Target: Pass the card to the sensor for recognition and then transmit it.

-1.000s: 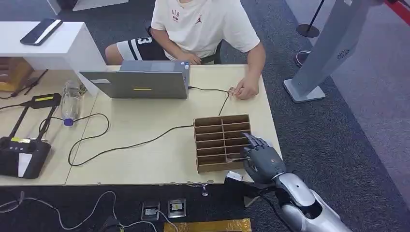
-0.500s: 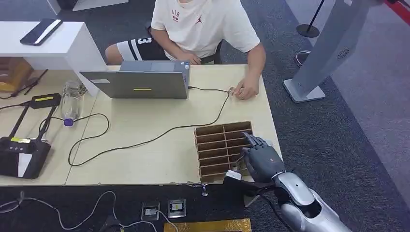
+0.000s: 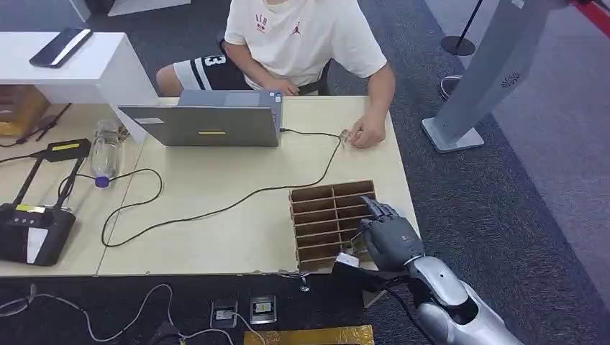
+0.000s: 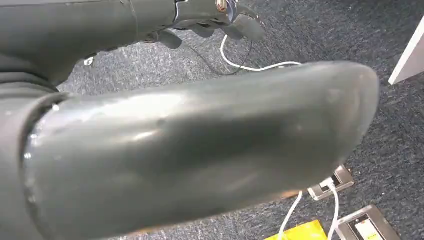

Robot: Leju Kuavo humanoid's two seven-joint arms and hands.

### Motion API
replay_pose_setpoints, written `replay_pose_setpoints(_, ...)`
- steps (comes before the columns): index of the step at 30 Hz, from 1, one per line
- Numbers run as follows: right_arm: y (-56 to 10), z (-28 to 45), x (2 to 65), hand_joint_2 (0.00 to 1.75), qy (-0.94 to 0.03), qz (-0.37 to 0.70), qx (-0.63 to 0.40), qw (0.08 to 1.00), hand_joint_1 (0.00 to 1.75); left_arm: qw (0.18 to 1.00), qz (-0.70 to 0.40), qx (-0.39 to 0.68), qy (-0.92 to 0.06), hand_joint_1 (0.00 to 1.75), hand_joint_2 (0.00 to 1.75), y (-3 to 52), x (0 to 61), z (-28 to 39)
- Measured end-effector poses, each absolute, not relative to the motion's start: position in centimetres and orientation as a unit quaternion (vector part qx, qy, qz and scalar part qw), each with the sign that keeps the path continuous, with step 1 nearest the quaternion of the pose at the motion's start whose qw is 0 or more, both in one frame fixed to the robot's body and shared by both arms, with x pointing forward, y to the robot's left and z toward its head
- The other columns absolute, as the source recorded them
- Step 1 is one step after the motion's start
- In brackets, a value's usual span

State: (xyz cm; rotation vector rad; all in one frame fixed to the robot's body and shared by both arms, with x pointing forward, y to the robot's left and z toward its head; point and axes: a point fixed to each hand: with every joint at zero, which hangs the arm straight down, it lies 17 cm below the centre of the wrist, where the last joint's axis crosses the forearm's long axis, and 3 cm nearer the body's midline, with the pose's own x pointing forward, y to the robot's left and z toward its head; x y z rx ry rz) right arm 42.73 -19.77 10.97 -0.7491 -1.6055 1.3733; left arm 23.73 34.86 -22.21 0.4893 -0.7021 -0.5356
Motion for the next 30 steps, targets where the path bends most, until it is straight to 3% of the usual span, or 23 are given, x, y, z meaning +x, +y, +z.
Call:
replay_pose_setpoints(6,-20.2,12.6,43.6,1.75,-0.657,0.541,-0.316,0.419,1.75,0.874,-0.259,0.234,-0.337,0.00,0.00,34.7,23.8,-22.2)
replay_pose_setpoints(18,-27.1,29.0,51.4,1.75,-0.723,0.445,-0.432,0.305,1.75,0.867,-0.265,0.237,-0.349,0.00,0.00,34.2,24.6,-21.8)
replay_pose_setpoints(30,-29.8,32.8,53.2,1.75,-0.723,0.418,-0.471,0.284,1.75,0.863,-0.269,0.234,-0.359,0.00,0.00,33.4,25.2,-21.5)
